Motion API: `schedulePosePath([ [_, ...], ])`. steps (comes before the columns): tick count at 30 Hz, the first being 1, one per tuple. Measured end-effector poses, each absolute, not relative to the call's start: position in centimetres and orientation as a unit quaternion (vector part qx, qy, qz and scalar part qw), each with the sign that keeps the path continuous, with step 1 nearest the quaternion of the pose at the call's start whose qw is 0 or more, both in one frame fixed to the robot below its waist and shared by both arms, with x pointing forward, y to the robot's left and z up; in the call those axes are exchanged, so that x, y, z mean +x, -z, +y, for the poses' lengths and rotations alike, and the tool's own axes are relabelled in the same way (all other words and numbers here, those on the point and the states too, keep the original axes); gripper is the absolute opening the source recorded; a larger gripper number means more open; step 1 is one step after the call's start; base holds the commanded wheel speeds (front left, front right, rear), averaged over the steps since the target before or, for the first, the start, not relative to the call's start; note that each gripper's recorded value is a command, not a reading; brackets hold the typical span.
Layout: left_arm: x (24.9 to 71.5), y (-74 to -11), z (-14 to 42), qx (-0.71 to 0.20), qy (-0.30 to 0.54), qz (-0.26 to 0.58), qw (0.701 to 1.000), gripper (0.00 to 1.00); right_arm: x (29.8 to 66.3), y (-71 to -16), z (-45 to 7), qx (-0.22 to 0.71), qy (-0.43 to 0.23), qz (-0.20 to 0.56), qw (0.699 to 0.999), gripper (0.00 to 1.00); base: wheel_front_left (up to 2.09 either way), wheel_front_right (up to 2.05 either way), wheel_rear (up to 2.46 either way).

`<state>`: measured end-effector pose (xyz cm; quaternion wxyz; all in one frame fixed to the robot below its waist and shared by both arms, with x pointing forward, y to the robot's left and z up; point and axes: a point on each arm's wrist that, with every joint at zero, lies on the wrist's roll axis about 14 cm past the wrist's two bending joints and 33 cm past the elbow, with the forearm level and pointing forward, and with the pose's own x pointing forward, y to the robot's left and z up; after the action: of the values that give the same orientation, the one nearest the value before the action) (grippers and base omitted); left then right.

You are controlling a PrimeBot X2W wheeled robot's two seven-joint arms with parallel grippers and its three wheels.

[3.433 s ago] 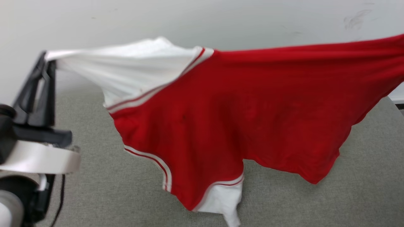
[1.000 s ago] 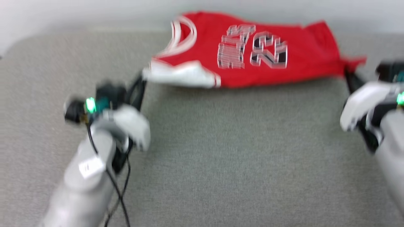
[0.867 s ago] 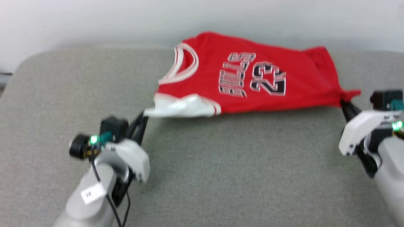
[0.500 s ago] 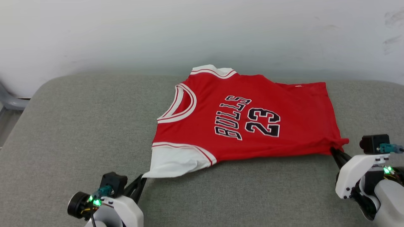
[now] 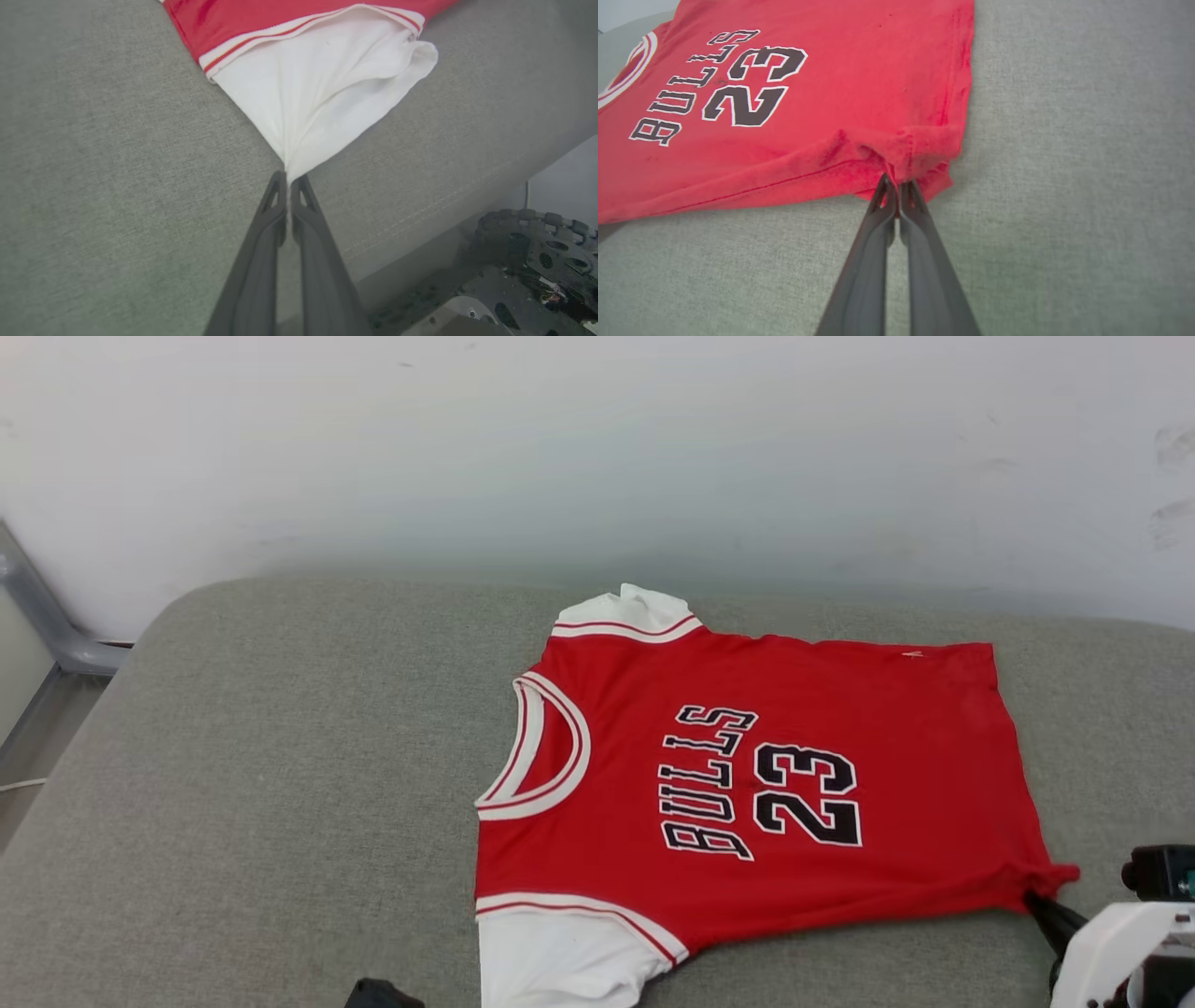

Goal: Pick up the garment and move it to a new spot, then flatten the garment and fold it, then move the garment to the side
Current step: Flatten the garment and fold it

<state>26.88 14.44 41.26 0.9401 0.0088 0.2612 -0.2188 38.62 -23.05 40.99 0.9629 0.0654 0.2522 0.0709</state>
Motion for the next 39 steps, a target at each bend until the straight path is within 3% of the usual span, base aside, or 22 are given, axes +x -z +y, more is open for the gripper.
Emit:
schedulePosePath([
  [12, 21.1, -41.3, 13.3, -0.007, 0.274, 0.331, 0.903, 0.0, 31.5, -38.1, -24.6, 0.097, -0.08, 0.342, 0.931, 0.0, 0.0, 0.0, 0.0],
  [17, 20.2, -41.9, 13.0, -0.013, 0.289, 0.335, 0.897, 0.0, 29.7, -38.5, -25.2, 0.106, -0.083, 0.34, 0.931, 0.0, 0.0, 0.0, 0.0],
  [30, 27.8, -48.6, 13.9, 0.02, 0.255, 0.184, 0.949, 0.0, 31.1, -42.3, -25.8, 0.112, -0.075, 0.26, 0.956, 0.0, 0.0, 0.0, 0.0],
  [39, 33.0, -48.1, 13.5, 0.067, 0.273, 0.201, 0.938, 0.0, 33.9, -42.9, -24.9, 0.104, -0.076, 0.265, 0.956, 0.0, 0.0, 0.0, 0.0],
])
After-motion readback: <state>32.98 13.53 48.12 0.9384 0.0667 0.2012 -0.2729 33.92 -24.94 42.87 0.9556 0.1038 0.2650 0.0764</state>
